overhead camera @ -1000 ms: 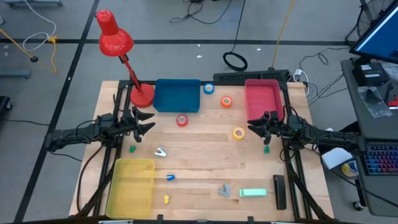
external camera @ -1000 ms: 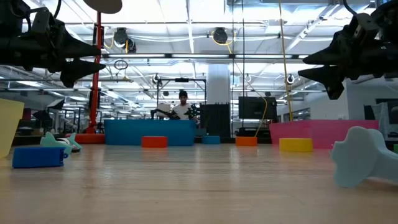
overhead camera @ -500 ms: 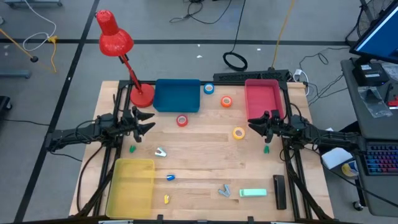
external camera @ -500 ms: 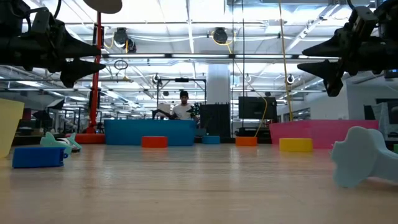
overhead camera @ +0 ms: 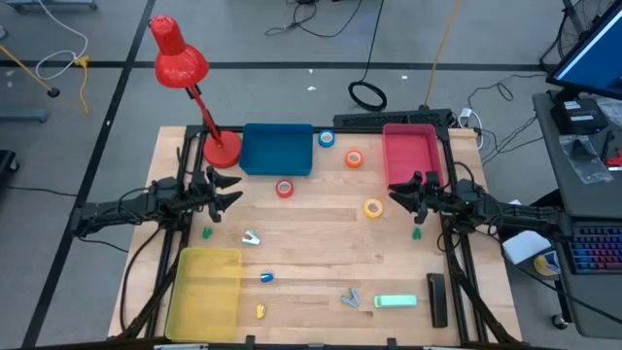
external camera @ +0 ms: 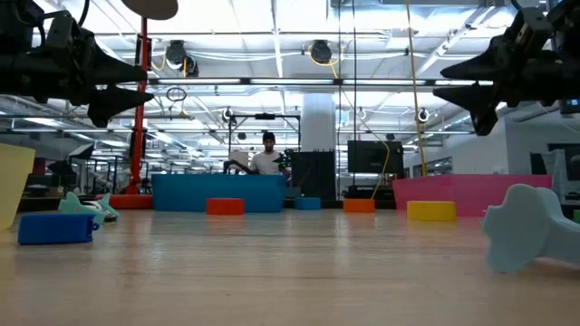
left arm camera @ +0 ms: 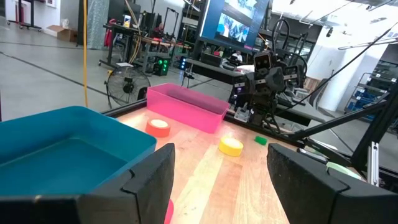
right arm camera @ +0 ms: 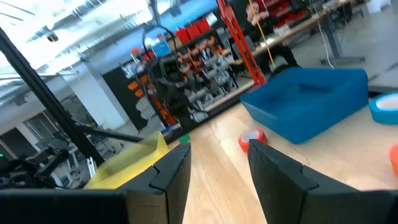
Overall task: Pick and place Stapler, Stapler remover, tape
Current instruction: Put the orange tape into the yellow bin
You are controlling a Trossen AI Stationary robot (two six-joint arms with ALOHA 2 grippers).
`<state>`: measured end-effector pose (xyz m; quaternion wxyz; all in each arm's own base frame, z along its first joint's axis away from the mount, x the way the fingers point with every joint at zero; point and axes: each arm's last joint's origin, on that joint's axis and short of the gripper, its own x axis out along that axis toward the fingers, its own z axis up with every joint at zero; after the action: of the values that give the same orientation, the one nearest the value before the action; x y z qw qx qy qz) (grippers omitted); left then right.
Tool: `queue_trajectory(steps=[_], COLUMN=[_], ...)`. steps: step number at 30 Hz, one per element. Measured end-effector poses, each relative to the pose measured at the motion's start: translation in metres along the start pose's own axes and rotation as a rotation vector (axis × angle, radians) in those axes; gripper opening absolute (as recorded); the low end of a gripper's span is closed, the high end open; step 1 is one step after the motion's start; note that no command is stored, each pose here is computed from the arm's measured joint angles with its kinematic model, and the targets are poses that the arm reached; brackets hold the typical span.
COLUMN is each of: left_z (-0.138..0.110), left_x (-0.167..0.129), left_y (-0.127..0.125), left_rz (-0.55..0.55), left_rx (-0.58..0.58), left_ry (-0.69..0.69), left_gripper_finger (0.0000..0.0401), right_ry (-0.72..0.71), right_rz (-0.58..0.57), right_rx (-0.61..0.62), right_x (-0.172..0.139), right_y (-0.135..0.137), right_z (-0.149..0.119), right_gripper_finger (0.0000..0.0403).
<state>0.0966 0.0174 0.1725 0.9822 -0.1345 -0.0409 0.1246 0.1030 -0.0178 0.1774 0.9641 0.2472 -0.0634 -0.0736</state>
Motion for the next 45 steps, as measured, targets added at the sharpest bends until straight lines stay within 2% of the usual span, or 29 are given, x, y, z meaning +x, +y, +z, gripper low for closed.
queue_trajectory(steps=[5,21,26,28,31,36,40,45], left_z=[0.000,0.000,0.000,0.000,0.000,0.001,0.002,0.005], left_x=[0.000,0.000,0.000,0.000,0.000,0.000,0.000,0.000], left_y=[0.000,0.000,0.000,0.000,0.000,0.000,-0.001,-0.001], left_rz=[0.000,0.000,0.000,0.000,0.000,-0.002,-0.007,-0.014], left_rx=[0.000,0.000,0.004,0.006,0.006,0.006,0.004,-0.001], left_ry=[0.000,-0.001,-0.001,0.000,-0.001,-0.007,-0.024,-0.049], left_gripper_finger=[0.0255,0.0255,0.0255,0.0255,0.0255,0.0255,0.0255,0.0255], right_ry=[-0.064,-0.102,-0.040,-0.050,-0.056,0.061,0.194,0.364], right_rz=[0.037,0.053,0.015,0.016,-0.020,-0.111,-0.249,-0.393], right_rx=[-0.001,-0.063,-0.154,-0.211,-0.276,-0.379,-0.418,-0.422], right_x=[0.000,0.000,0.005,0.010,0.020,0.053,0.086,0.128], right_y=[0.004,0.005,0.005,0.013,0.024,0.034,0.036,0.025], right_z=[0.006,0.010,0.008,0.024,0.045,0.065,0.079,0.093], right_gripper_finger=[0.0155,0.0155,0.0155,0.0155,0.0155,0.0155,0.0155,0.0155])
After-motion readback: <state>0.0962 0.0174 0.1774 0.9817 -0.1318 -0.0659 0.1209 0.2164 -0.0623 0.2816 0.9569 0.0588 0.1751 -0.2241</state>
